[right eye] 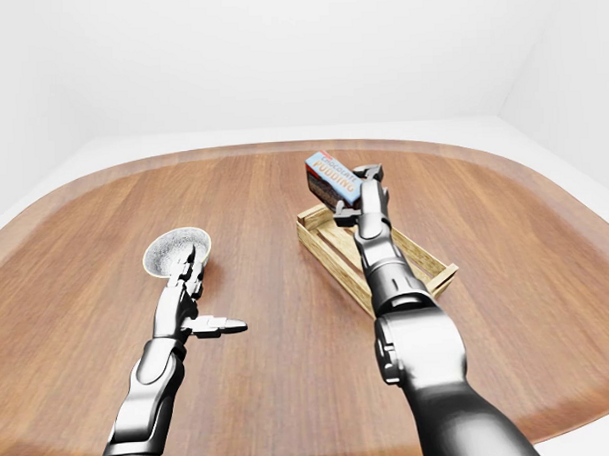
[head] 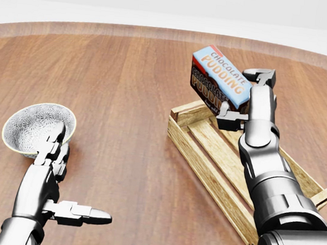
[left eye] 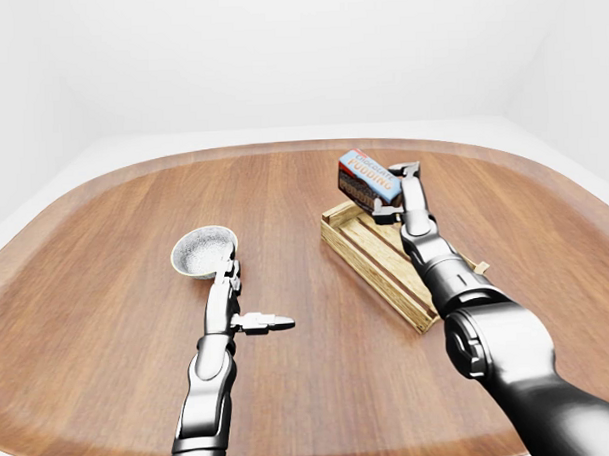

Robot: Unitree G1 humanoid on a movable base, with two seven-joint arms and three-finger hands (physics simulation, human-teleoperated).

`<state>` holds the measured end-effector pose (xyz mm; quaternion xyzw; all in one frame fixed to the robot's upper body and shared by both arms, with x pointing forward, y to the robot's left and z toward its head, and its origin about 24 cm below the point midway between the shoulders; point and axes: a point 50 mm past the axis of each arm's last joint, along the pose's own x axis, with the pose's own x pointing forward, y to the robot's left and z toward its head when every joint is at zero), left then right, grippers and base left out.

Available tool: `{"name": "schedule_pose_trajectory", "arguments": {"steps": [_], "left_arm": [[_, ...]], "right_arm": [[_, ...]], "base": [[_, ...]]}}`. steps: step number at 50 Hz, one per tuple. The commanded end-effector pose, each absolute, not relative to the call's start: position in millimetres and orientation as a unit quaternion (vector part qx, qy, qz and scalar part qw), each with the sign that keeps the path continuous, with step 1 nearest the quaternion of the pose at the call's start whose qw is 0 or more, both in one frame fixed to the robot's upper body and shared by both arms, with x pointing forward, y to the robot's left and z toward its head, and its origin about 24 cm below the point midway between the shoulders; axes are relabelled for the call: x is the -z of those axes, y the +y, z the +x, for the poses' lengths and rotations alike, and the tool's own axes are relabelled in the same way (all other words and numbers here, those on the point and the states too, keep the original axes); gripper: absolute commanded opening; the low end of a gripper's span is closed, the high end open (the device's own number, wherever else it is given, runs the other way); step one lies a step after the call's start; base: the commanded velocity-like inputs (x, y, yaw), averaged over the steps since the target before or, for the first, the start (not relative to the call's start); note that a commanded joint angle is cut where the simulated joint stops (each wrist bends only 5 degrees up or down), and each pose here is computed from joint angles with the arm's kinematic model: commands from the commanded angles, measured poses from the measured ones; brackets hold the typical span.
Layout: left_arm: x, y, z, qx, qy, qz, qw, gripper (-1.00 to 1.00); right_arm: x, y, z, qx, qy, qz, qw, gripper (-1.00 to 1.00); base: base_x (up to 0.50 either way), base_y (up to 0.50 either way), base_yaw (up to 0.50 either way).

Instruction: Pick up the chocolate pudding and put it in the tray.

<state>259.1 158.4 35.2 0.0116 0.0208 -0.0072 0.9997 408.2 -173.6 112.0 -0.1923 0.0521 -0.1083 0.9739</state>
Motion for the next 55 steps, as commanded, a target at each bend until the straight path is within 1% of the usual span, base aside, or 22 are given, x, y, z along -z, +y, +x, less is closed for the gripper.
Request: {"name": "schedule_pose_trajectory", "arguments": {"steps": [1, 3, 5, 6, 9, 24, 25, 27, 55], "left_arm": [[-35.4, 158.6, 258.5, 0.01, 0.023, 0.007, 1.0, 1.0], [-35.1, 158.5, 258.6, 0.01, 0.023, 0.008, 1.0, 1.0], [-35.5, 158.4, 258.4, 0.01, 0.023, 0.008, 1.0, 1.0], [-35.7, 158.4, 258.2, 0.01, 0.023, 0.008, 1.0, 1.0], [-35.3, 158.5, 258.2, 0.01, 0.022, 0.008, 1.0, 1.0], [-34.6, 158.2, 258.5, 0.01, 0.023, 0.008, 1.0, 1.0], [-34.8, 158.1, 258.5, 0.01, 0.023, 0.008, 1.0, 1.0], [-35.1, 158.3, 258.5, 0.01, 0.023, 0.008, 1.0, 1.0], [-35.2, 158.7, 259.6, 0.008, 0.024, 0.007, 1.0, 1.0]], "right_arm": [[-112.3, -185.7, 407.0, 0.134, 0.055, -0.187, 0.972, -1.0], [-112.5, -186.9, 406.9, 0.135, 0.055, -0.187, 0.971, -1.0], [-100.1, -189.0, 402.3, 0.139, 0.071, -0.194, 0.969, -1.0], [-110.3, -189.4, 405.9, 0.137, 0.059, -0.19, 0.97, -1.0], [-110.7, -192.9, 405.5, 0.143, 0.058, -0.194, 0.969, -1.0], [-101.0, -203.1, 400.4, 0.152, 0.072, -0.208, 0.964, -1.0], [-92.0, -203.3, 396.9, 0.154, 0.083, -0.212, 0.961, -1.0], [-90.2, -203.5, 396.2, 0.154, 0.086, -0.214, 0.961, -1.0], [-70.9, -215.7, 385.9, 0.163, 0.117, -0.213, 0.956, -1.0]], "base": [[0.0, 0.0, 0.0], [0.0, 0.0, 0.0], [0.0, 0.0, 0.0], [0.0, 0.0, 0.0], [0.0, 0.0, 0.0], [0.0, 0.0, 0.0], [0.0, 0.0, 0.0], [0.0, 0.0, 0.0], [0.0, 0.0, 0.0]]}}
